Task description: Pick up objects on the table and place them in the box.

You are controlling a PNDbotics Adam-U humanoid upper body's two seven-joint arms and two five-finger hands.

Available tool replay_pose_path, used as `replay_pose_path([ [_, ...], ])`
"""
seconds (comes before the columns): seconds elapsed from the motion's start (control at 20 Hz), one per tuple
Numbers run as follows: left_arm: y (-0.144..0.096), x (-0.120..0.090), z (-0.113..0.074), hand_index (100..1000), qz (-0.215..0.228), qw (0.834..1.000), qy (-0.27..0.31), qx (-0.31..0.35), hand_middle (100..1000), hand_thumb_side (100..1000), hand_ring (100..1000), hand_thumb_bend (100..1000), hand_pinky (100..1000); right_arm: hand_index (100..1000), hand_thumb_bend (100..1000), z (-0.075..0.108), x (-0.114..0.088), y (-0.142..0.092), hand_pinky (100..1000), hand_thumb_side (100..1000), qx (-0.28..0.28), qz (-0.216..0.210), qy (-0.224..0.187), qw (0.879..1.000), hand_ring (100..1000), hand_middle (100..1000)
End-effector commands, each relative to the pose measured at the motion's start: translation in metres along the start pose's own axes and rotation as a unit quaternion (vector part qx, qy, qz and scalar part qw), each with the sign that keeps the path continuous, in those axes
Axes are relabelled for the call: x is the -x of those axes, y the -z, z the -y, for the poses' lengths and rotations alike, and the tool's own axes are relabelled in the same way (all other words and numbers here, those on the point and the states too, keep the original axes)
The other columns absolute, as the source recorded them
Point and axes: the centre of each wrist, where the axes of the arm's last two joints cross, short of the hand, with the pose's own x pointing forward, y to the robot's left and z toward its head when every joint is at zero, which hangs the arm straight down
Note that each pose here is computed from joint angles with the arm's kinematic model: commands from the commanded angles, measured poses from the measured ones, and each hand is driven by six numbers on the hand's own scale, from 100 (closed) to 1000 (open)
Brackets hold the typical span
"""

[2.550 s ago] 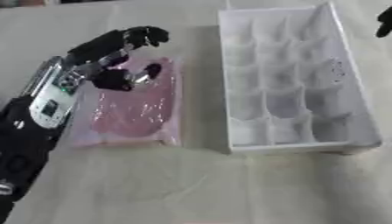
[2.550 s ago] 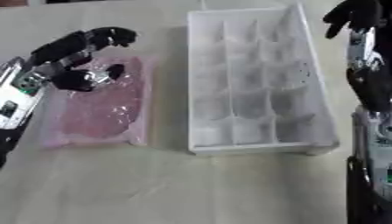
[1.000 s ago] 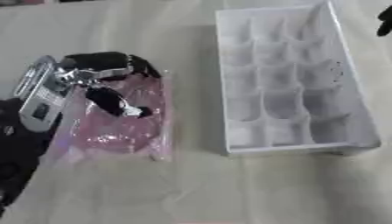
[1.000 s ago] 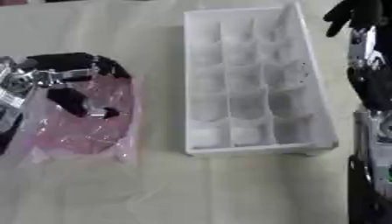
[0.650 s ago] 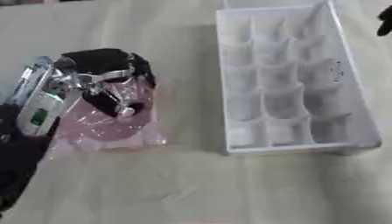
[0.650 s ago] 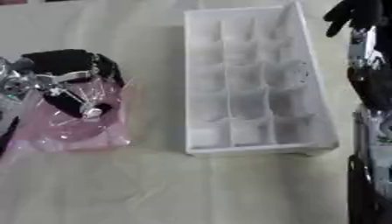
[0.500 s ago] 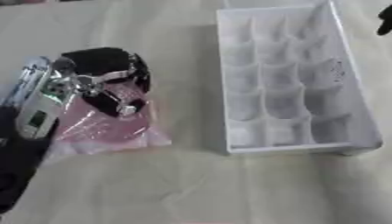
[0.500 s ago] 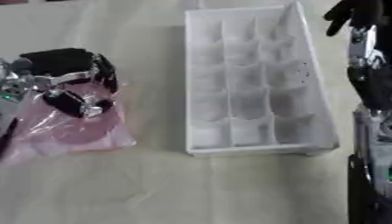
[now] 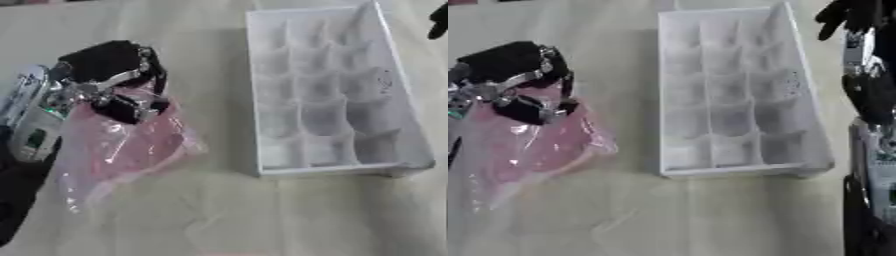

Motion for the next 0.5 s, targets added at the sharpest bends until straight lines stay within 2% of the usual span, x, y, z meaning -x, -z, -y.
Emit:
replay_pose_path([
  [0.05, -0.004, 0.002, -0.011, 219, -0.006, 0.999, 0.024, -0.023, 149, 164, 154, 100, 100, 678, 100, 0.004, -0.005, 0.006, 332, 529, 0.0, 0.015, -0.008, 1.0, 479, 654],
  [0.3, -0.004, 0.003, -0.014, 213, -0.01, 0.998, 0.032, -0.044, 141, 140, 142, 100, 100, 678, 100, 0.003, -0.005, 0.006, 332, 528, 0.001, 0.015, -0.007, 1.0, 479, 654],
  [0.5, -0.005, 0.008, -0.024, 206, -0.032, 0.996, 0.042, -0.074, 132, 102, 126, 100, 100, 678, 100, 0.003, -0.005, 0.005, 332, 529, 0.001, 0.013, -0.007, 1.0, 479, 654],
])
